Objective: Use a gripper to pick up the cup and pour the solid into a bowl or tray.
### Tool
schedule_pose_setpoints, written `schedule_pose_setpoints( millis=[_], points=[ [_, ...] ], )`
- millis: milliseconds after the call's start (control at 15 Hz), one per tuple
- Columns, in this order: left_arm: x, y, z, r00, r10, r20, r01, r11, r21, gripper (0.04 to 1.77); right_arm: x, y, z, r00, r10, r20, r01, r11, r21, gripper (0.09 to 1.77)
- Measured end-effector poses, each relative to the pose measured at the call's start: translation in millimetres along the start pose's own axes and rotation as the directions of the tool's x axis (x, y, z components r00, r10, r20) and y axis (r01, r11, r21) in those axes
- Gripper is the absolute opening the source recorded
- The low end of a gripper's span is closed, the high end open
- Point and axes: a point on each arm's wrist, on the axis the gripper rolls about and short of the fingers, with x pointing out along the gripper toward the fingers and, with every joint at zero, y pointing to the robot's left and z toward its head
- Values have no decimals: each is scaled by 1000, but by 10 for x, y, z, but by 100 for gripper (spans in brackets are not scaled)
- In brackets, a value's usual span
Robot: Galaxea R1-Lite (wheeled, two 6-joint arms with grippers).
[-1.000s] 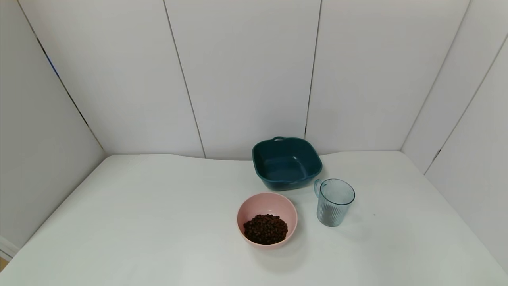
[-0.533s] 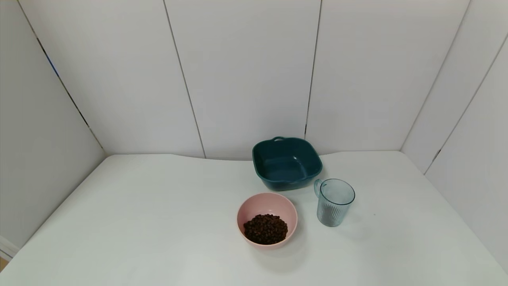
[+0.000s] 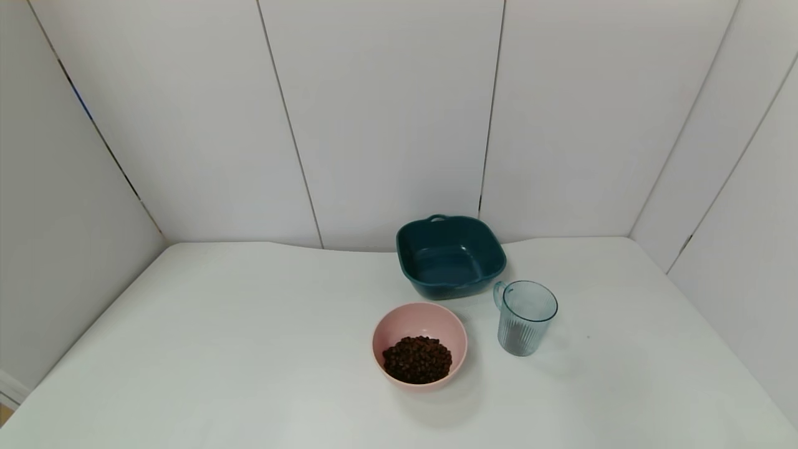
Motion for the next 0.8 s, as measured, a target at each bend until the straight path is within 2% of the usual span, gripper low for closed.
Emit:
schedule_pose_setpoints(
  millis=[267, 800],
  points=[
    [0, 0, 0, 1000, 0, 0, 0, 1000, 0, 172, 43, 8, -104, 1000, 15, -8, -14, 1000, 20, 170],
    [0, 0, 0, 1000, 0, 0, 0, 1000, 0, 172, 46, 7, -113, 1000, 6, -11, -6, 999, 48, 170]
  ],
)
